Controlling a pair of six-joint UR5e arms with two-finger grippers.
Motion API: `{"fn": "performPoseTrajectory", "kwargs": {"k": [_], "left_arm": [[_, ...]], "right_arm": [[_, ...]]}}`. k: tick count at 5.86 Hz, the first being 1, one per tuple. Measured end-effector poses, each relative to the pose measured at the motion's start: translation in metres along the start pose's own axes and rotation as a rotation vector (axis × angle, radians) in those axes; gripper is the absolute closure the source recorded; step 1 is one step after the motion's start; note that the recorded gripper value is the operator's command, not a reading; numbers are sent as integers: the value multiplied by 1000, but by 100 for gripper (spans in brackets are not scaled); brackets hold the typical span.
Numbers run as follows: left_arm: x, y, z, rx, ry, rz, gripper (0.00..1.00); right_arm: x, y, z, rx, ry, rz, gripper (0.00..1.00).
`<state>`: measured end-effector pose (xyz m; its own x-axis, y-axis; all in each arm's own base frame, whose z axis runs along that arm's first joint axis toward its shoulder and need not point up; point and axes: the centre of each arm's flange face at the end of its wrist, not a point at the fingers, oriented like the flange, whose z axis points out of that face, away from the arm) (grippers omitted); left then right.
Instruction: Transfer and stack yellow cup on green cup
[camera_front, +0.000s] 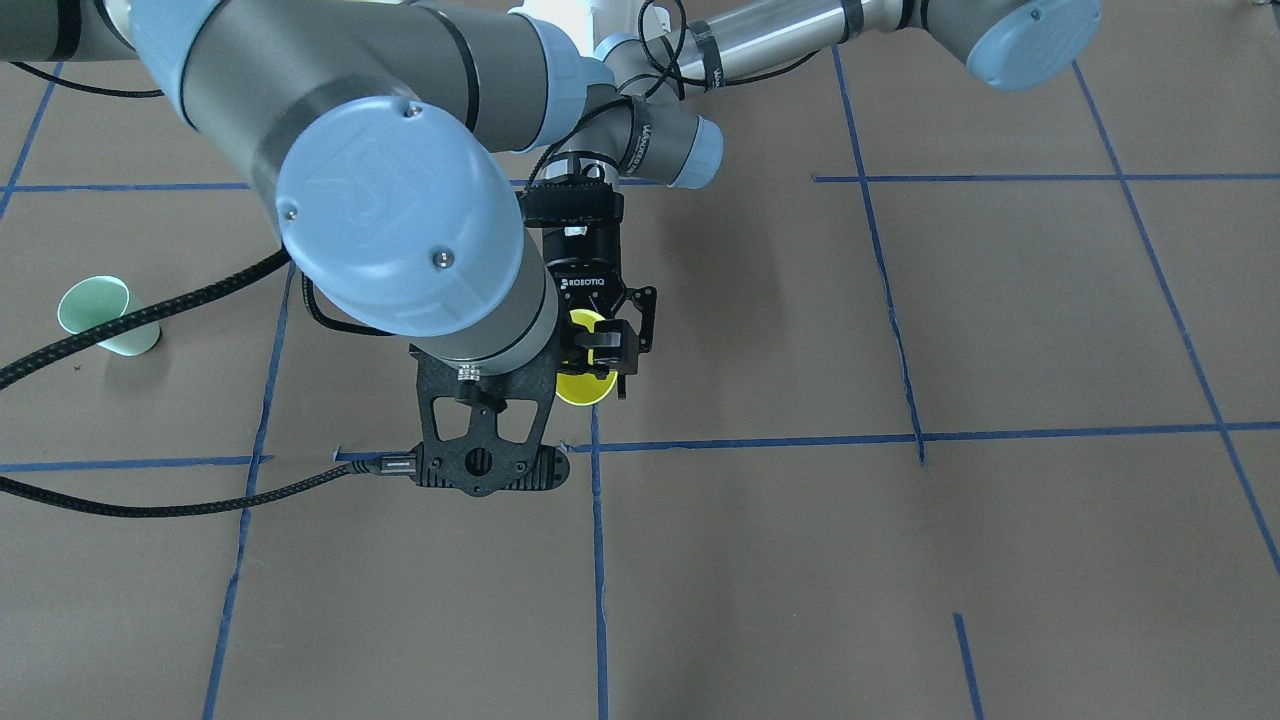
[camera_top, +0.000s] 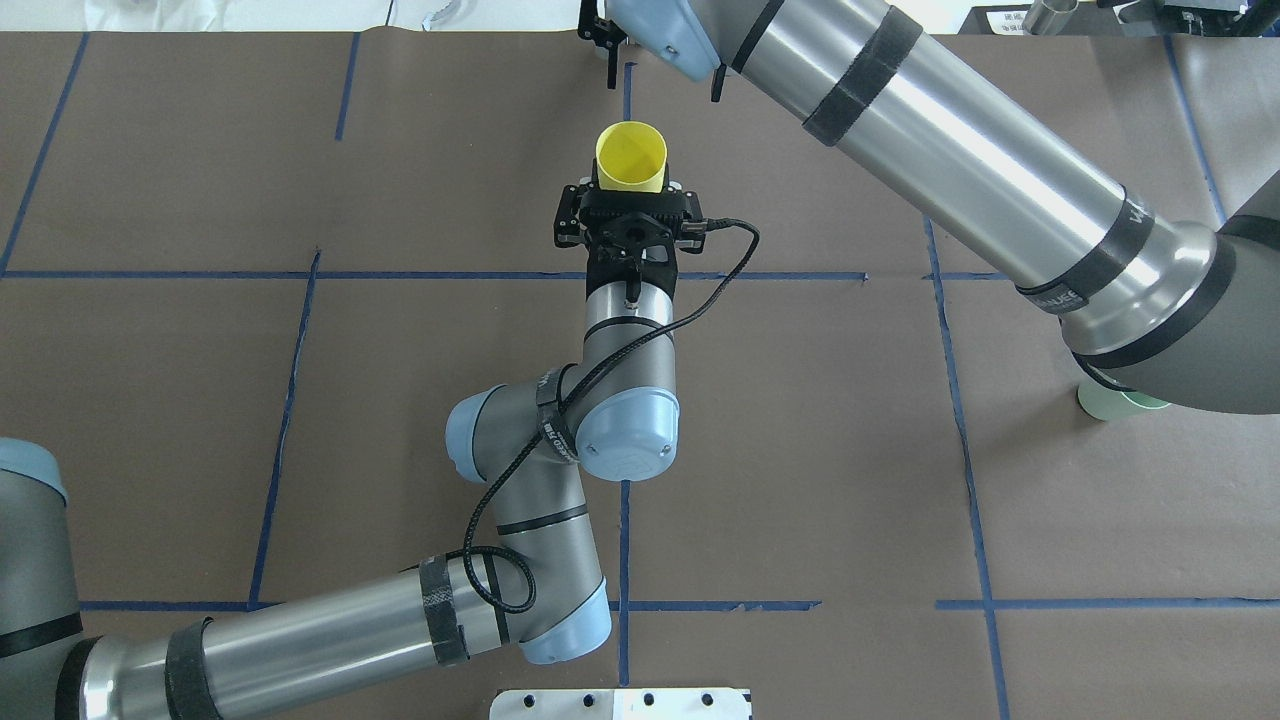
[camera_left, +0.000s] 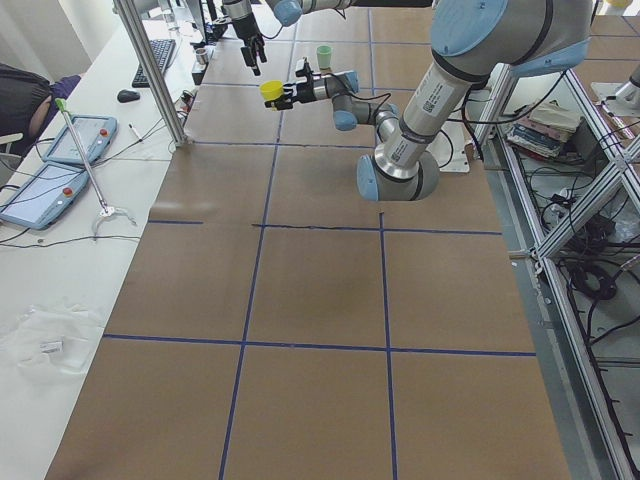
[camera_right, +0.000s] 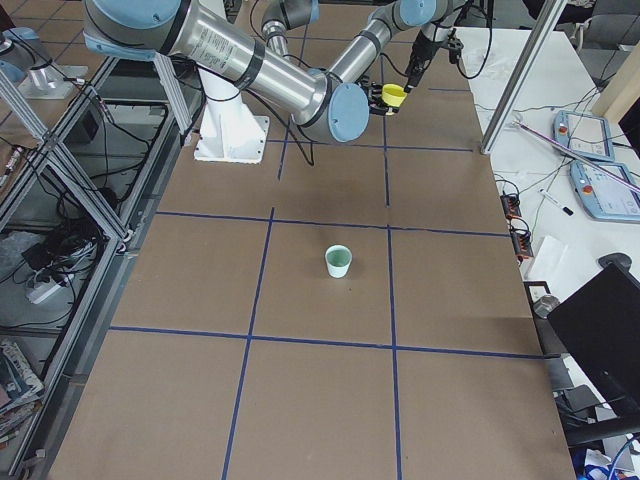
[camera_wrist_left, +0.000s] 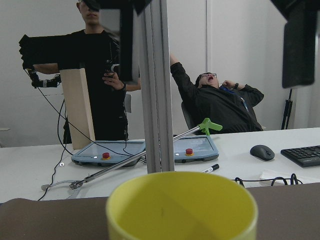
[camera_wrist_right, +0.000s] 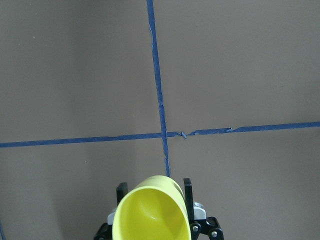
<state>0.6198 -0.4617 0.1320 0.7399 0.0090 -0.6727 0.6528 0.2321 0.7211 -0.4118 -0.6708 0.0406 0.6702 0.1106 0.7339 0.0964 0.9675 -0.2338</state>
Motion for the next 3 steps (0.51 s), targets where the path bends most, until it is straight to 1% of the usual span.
{"fn": "performPoseTrajectory", "kwargs": {"k": [2, 3], "left_arm": [[-1, 1, 0, 0, 1, -2, 58], [-1, 0, 0, 1, 2, -5, 58]], "right_arm": [[1, 2, 3, -7, 8, 7, 12], [-2, 5, 13, -16, 23, 6, 14]]}}
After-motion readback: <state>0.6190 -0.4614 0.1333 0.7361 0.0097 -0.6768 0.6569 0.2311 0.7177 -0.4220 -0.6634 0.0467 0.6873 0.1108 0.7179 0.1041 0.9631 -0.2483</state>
